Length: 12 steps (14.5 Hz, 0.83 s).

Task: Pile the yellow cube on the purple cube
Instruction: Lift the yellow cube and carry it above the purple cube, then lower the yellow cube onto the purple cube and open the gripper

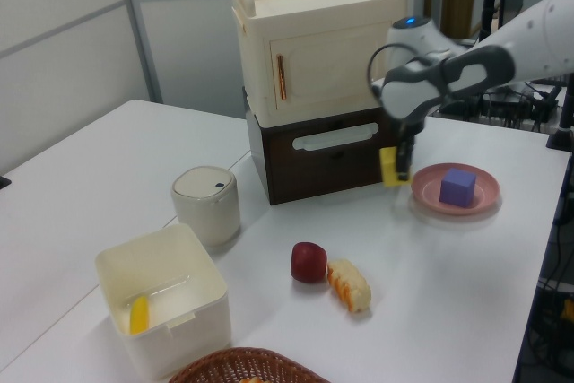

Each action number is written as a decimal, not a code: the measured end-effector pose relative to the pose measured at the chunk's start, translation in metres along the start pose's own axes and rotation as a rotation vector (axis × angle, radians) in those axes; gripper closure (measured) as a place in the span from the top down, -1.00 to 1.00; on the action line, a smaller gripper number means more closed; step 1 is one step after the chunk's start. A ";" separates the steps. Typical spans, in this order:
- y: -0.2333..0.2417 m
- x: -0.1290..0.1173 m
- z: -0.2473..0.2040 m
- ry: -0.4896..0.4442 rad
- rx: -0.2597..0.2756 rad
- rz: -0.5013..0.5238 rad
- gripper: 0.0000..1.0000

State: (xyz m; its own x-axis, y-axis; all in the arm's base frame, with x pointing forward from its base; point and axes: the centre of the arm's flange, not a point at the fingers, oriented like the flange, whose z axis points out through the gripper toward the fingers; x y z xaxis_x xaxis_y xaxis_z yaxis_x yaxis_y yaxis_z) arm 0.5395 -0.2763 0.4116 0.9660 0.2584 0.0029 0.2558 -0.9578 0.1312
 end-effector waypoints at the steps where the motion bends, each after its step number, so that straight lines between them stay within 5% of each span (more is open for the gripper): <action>1: 0.008 -0.012 -0.004 -0.011 0.005 -0.008 0.15; 12: 0.067 -0.094 0.011 -0.073 0.053 0.007 0.15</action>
State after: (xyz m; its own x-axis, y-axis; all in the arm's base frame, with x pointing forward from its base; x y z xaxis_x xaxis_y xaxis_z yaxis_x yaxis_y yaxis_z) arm 0.4658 -0.3659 0.4087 0.9673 0.2440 -0.0692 0.2491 -0.9653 0.0789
